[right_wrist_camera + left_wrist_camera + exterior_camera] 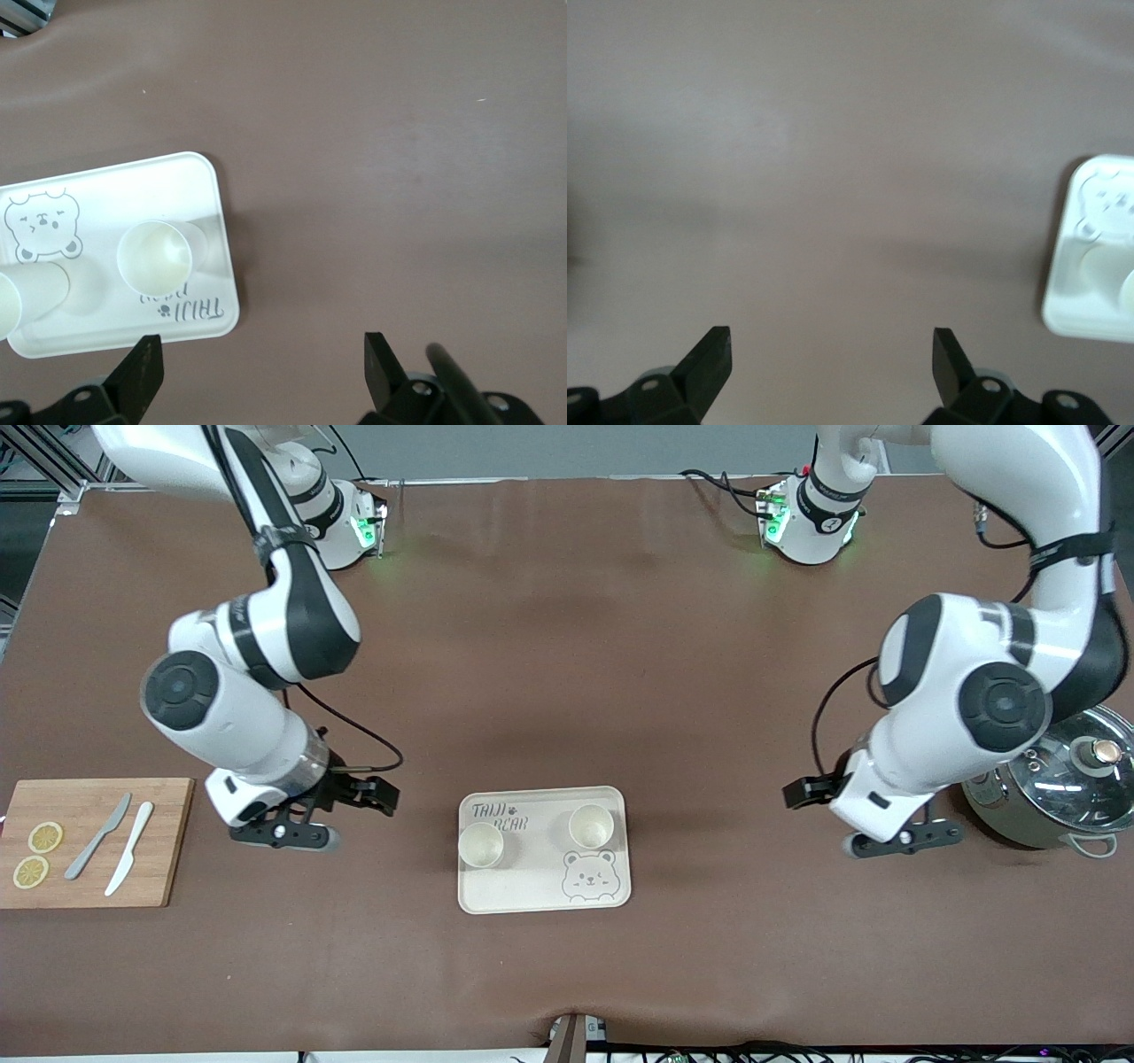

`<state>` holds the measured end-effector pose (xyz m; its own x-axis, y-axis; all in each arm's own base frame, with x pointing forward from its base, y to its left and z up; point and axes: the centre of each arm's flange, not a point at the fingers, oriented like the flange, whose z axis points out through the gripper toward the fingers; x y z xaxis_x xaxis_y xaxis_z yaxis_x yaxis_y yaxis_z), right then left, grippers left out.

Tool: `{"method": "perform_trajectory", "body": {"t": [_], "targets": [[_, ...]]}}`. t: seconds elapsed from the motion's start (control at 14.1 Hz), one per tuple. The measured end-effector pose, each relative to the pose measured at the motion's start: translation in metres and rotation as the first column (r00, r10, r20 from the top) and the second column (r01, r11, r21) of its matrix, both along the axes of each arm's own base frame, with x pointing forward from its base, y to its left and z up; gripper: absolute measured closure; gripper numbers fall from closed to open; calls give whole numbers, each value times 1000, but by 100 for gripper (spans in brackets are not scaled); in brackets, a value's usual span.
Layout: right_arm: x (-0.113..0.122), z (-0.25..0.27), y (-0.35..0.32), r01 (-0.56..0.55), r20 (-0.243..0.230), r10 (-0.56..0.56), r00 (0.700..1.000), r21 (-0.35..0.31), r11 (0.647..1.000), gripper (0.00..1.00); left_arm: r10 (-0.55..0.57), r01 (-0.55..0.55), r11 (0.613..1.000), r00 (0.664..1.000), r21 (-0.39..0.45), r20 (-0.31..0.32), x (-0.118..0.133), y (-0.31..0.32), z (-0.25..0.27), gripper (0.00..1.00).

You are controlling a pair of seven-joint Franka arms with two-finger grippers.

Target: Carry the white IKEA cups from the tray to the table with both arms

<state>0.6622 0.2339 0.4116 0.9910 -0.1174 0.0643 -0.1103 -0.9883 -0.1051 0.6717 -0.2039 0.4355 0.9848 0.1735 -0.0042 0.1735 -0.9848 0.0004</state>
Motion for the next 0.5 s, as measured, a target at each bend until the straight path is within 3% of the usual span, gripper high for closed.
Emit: {"method": "perform_trajectory", "body": {"t": [0.5], "targets": [[10, -81, 39, 21, 28, -22, 999, 34, 999, 0, 159, -148, 985, 978, -86, 136, 1, -104, -64, 0]]}}
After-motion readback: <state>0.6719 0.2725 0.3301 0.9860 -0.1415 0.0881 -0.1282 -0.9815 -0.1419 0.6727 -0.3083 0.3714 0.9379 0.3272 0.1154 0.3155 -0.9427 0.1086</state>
